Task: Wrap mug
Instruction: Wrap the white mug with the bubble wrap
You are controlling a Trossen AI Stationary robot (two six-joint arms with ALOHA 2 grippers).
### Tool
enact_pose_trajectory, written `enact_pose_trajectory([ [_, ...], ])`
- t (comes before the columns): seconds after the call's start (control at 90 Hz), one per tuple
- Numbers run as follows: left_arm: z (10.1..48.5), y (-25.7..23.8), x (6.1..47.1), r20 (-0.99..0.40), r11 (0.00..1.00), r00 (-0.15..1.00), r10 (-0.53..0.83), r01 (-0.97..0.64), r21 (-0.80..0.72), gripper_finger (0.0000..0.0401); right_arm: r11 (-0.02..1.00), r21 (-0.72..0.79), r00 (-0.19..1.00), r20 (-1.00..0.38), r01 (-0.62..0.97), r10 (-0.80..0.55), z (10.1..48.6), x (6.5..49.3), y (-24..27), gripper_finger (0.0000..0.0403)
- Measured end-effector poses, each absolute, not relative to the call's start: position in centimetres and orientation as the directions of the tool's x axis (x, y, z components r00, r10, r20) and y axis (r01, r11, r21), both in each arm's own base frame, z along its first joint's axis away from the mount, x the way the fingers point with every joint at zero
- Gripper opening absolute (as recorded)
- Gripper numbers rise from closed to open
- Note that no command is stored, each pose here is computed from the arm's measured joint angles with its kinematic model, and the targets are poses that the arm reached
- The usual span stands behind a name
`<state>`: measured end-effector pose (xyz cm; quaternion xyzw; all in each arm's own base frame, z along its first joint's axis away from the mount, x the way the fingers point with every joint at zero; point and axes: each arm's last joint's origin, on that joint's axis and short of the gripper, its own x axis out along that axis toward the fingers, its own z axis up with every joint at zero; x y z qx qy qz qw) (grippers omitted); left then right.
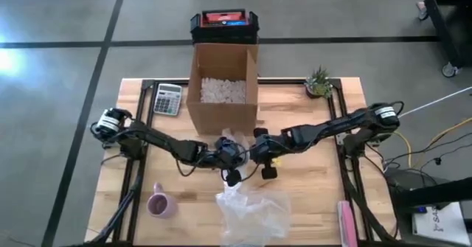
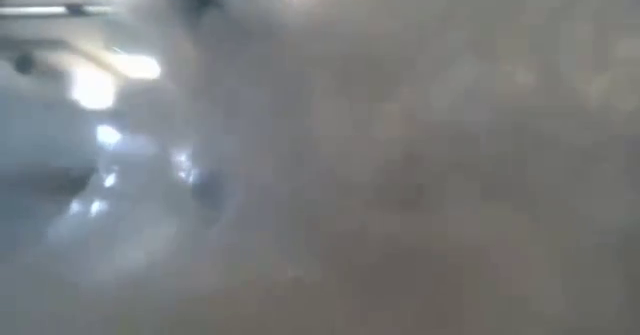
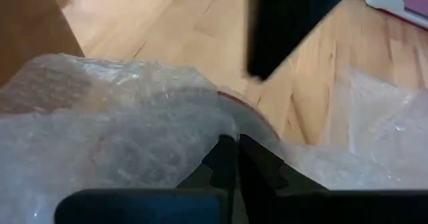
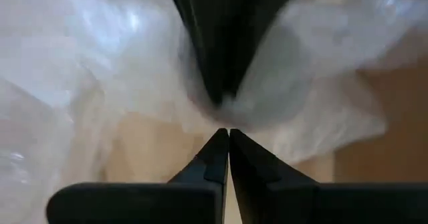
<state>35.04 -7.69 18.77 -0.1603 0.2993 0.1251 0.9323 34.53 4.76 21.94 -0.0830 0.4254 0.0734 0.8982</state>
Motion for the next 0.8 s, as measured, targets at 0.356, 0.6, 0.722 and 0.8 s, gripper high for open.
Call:
enact_pose_trajectory([
  [0.356,19.1,-7.7,34.9,-0.59,0.929,0.797,0.127,-0.304,-0.211,0.0003,0.975,-0.145,0.654,-0.757,-0.17,0.002,18.6,37.4,4.2,0.0],
  [0.6,20.4,-7.7,34.4,-0.574,0.942,0.814,0.089,-0.257,-0.217,0.0046,0.974,-0.152,0.607,-0.794,-0.167,-0.02,17.5,37.2,4.1,0.0],
  [0.722,21.6,-7.6,33.9,-0.552,0.947,0.83,0.076,-0.233,-0.219,0.0093,0.974,-0.15,0.6,-0.8,-0.173,-0.016,17.4,37.2,4.1,0.0],
  [0.8,22.9,-7.5,33.4,-0.529,0.948,0.846,0.068,-0.22,-0.23,0.0122,0.973,-0.151,0.602,-0.798,-0.175,-0.015,17.4,37.2,4.1,0.0],
])
